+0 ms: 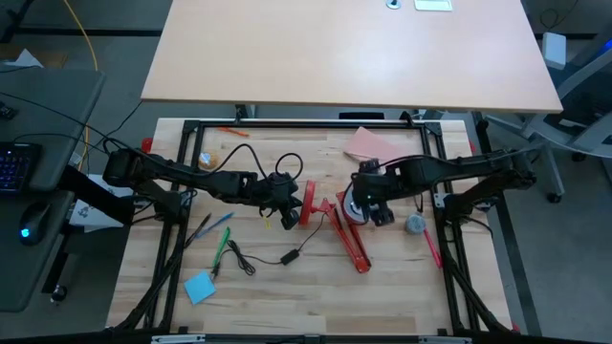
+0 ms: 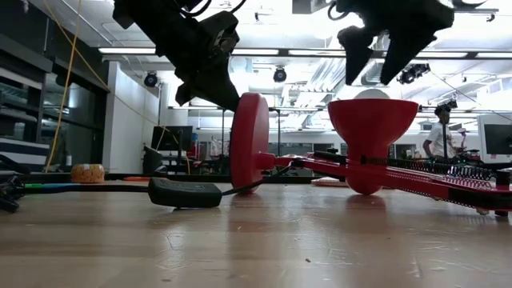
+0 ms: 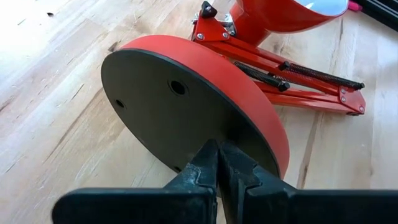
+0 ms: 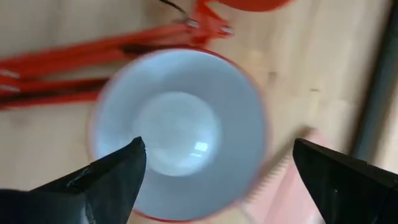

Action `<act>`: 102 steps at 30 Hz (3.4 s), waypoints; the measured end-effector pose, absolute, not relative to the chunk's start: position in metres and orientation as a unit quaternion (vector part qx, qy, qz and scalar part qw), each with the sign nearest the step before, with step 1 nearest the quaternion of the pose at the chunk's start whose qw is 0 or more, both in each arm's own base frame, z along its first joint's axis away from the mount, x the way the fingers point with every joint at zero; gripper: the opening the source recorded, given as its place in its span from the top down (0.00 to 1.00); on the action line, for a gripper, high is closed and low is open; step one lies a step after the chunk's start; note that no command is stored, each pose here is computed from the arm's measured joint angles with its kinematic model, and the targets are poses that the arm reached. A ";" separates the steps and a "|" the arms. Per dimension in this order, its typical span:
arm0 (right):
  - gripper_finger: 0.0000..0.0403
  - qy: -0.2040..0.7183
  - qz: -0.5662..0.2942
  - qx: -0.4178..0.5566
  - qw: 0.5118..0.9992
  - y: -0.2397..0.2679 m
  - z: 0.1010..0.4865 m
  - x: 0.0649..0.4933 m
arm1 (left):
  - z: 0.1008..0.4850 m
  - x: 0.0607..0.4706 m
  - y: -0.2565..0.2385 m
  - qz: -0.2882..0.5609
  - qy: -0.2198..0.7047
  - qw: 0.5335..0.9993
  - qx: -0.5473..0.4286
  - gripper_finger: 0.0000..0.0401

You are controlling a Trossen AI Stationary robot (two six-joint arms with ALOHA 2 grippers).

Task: Screw lightbulb
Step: Insert the white lightbulb into the red lamp

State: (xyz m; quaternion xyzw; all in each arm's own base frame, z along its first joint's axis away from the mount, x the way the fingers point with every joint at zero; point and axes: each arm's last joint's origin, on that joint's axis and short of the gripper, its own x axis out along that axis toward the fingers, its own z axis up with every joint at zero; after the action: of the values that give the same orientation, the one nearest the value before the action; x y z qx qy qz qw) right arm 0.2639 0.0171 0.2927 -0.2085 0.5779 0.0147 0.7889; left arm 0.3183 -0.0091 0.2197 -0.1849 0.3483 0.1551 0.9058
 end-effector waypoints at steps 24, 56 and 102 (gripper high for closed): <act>0.02 0.593 0.144 -0.270 0.745 0.022 0.275 0.275 | 0.220 0.318 -0.009 0.160 0.347 0.903 -0.196 1.00; 0.23 0.637 0.066 -0.185 0.745 0.023 0.255 0.287 | 0.218 0.317 -0.009 0.157 0.358 0.903 -0.177 1.00; 0.23 0.503 -0.385 0.450 0.629 0.023 0.255 0.289 | 0.218 0.313 0.049 0.163 0.371 0.906 -0.121 1.00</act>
State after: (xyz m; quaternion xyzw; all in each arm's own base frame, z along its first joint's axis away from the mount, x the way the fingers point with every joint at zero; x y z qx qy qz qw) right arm 0.2895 0.0232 0.2550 0.4505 0.5032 -0.3854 0.6288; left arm 0.3134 0.0486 0.2179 -0.1213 0.3710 0.1625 0.9062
